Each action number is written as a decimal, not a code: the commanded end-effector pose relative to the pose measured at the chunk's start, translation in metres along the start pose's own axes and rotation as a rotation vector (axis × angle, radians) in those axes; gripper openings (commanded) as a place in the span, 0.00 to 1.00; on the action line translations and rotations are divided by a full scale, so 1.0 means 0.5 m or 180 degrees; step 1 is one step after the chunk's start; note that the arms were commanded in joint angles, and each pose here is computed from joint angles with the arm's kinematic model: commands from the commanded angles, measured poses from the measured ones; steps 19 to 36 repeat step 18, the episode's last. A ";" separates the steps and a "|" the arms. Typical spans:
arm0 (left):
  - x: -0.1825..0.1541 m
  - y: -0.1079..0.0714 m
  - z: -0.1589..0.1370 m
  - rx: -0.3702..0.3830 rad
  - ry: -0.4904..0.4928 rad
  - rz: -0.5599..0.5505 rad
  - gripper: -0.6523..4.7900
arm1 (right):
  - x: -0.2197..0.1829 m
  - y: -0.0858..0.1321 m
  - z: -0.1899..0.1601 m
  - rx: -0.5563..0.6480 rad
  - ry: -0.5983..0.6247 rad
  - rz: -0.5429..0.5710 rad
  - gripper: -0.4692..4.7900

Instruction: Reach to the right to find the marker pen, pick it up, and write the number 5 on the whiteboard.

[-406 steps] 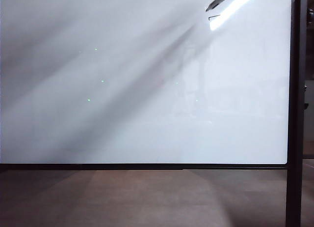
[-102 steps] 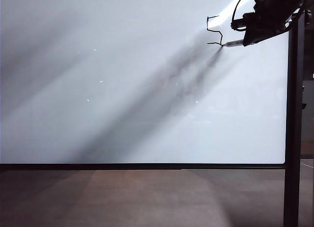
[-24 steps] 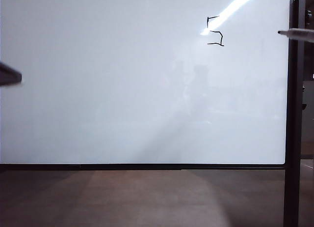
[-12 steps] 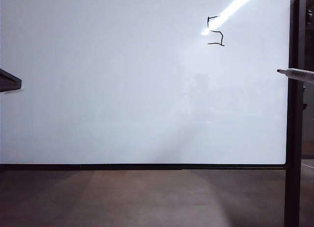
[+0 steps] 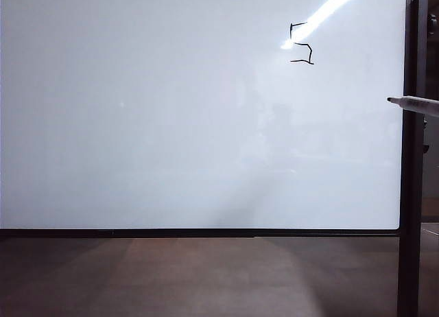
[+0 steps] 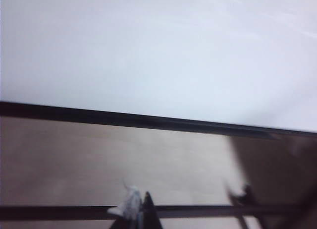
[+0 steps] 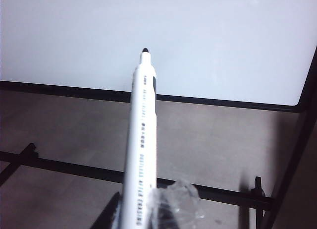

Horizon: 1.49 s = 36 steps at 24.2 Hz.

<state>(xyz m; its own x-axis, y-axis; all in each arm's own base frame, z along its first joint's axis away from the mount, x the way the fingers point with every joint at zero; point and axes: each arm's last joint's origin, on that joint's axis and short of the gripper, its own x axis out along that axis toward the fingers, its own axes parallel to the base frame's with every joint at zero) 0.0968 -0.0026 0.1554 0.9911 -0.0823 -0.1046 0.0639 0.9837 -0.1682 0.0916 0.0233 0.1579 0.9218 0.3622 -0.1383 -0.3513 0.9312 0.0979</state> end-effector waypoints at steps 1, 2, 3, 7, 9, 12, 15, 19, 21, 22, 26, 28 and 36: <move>-0.001 0.011 0.004 -0.0015 -0.0064 0.0172 0.11 | -0.001 0.001 0.006 -0.0008 -0.0068 0.0006 0.08; -0.001 0.011 0.004 -0.0016 -0.0065 0.0178 0.11 | -0.001 0.000 0.006 -0.0005 -0.0070 -0.0012 0.08; -0.001 0.011 0.004 -0.0014 -0.0064 0.0176 0.11 | -0.001 -0.003 0.006 0.0002 -0.0073 -0.0046 0.08; -0.001 0.011 0.004 -0.0015 -0.0064 0.0174 0.11 | -0.006 -0.025 0.007 0.0050 -0.0106 -0.0421 0.08; -0.001 0.011 0.004 -0.0014 -0.0064 0.0174 0.11 | -0.007 -0.033 0.004 0.0070 -0.0107 -0.0552 0.08; -0.001 0.011 0.004 -0.0015 -0.0064 0.0174 0.11 | -0.003 -0.038 -0.011 0.0096 -0.0036 -0.0592 0.08; -0.001 0.011 0.004 -0.0015 -0.0064 0.0176 0.11 | -0.002 -0.038 -0.013 0.0099 -0.0028 -0.0595 0.08; -0.001 0.011 0.004 -0.0014 -0.0064 0.0174 0.11 | -0.002 -0.038 -0.013 0.0099 -0.0028 -0.0595 0.08; -0.001 0.011 0.004 -0.0014 -0.0064 0.0174 0.11 | -0.002 -0.038 -0.013 0.0099 -0.0028 -0.0595 0.08; -0.001 0.011 0.004 -0.0014 -0.0064 0.0174 0.11 | -0.002 -0.038 -0.013 0.0099 -0.0028 -0.0595 0.08; -0.001 0.011 0.004 -0.0014 -0.0064 0.0174 0.11 | -0.002 -0.038 -0.013 0.0099 -0.0028 -0.0595 0.08; -0.001 0.011 0.004 -0.0014 -0.0064 0.0174 0.11 | -0.002 -0.038 -0.013 0.0099 -0.0028 -0.0595 0.08; -0.001 0.011 0.004 -0.0014 -0.0064 0.0174 0.11 | -0.002 -0.038 -0.013 0.0099 -0.0028 -0.0595 0.08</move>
